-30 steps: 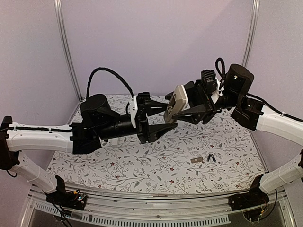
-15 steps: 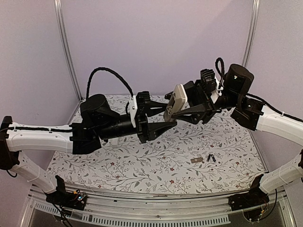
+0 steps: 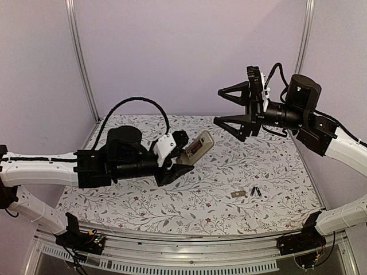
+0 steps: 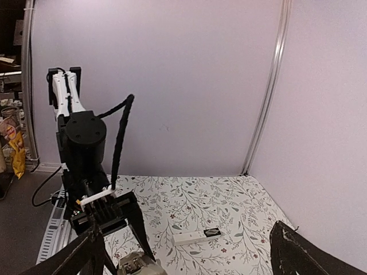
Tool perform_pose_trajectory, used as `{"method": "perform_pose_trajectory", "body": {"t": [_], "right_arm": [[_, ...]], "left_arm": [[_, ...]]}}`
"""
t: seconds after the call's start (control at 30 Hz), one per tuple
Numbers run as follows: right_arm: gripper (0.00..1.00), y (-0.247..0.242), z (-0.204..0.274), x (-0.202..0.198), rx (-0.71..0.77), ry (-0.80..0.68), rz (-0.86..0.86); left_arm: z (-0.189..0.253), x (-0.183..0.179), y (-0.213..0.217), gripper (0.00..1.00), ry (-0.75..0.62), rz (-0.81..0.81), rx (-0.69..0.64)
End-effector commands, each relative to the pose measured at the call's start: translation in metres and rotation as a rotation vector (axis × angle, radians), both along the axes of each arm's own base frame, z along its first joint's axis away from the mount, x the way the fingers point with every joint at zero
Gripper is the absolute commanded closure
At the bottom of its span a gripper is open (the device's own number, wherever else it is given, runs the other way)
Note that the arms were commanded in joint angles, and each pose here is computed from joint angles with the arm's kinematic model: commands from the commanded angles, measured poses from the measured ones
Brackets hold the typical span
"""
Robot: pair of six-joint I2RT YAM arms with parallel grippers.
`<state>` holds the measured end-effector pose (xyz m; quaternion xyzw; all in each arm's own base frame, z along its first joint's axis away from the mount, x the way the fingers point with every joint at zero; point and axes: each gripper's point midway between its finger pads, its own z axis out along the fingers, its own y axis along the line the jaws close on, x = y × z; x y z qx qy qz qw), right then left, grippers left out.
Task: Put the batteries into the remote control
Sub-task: Place the remote control without the battery cover at the center of the board.
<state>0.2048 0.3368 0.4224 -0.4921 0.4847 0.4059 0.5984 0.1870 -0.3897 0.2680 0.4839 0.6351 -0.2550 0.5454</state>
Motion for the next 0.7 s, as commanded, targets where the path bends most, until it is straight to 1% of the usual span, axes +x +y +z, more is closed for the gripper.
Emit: {"method": "perform_pose_trajectory", "body": {"t": [0.0, 0.1, 0.23, 0.37, 0.47, 0.57, 0.67], "right_arm": [[0.01, -0.03, -0.01, 0.049, -0.034, 0.185, -0.311], [0.01, -0.044, -0.034, 0.077, -0.092, 0.309, -0.476], [0.01, -0.064, -0.073, 0.103, -0.181, 0.441, -0.671], [0.01, -0.077, -0.105, 0.114, -0.251, 0.526, -0.779], [0.01, -0.089, -0.131, 0.12, -0.325, 0.579, -0.868], [0.01, -0.107, -0.16, 0.128, -0.395, 0.684, -0.944], [0.04, -0.121, -0.185, 0.13, -0.446, 0.771, -0.996]], "left_arm": [[-0.102, -0.006, 0.033, 1.0, 0.149, 0.037, 0.39], [-0.138, -0.017, 0.036, 1.0, 0.205, -0.03, 0.529], [-0.173, -0.023, 0.036, 1.0, 0.228, -0.085, 0.66], [-0.202, -0.024, 0.03, 1.0, 0.234, -0.116, 0.768], [-0.216, -0.023, 0.023, 1.0, 0.21, -0.127, 0.841], [-0.228, -0.025, 0.021, 1.0, 0.197, -0.137, 0.909], [-0.235, -0.029, 0.022, 1.0, 0.198, -0.156, 0.941]]}}
